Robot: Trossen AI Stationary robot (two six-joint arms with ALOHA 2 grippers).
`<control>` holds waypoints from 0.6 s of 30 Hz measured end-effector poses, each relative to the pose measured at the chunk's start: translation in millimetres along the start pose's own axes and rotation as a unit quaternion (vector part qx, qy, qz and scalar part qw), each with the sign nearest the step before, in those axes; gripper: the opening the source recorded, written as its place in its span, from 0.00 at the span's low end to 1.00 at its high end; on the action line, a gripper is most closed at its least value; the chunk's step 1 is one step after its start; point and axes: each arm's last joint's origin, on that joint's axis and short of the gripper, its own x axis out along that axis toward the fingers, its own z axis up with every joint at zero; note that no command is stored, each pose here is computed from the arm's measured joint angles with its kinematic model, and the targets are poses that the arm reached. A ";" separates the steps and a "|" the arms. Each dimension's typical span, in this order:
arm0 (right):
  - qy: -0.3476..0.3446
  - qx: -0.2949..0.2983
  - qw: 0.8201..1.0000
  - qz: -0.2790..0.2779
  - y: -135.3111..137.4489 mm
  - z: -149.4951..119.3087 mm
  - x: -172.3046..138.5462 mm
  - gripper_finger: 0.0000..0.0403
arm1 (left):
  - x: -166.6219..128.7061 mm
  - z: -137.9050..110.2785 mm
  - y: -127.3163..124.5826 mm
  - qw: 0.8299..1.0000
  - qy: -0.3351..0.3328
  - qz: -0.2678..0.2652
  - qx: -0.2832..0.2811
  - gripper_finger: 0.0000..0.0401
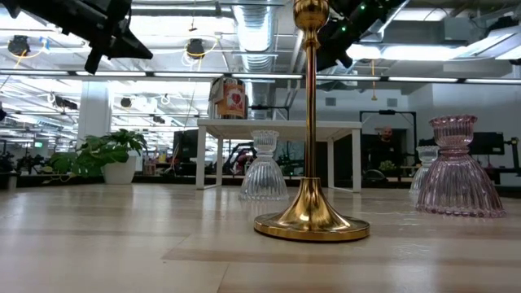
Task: Pick & Place candle stick holders
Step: Put the left gold candle holder on the shelf
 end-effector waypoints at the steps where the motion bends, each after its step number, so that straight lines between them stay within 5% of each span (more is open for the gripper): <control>1: 0.002 0.001 1.000 0.001 -0.5 -1.4 0.1 0.00 | 0.0 0.2 0.0 1.000 -0.002 0.002 0.000 0.01; 18: -0.009 0.002 1.000 0.004 -10.2 -16.1 -4.0 0.00 | 0.0 1.7 -0.1 1.000 -0.013 0.007 0.002 0.01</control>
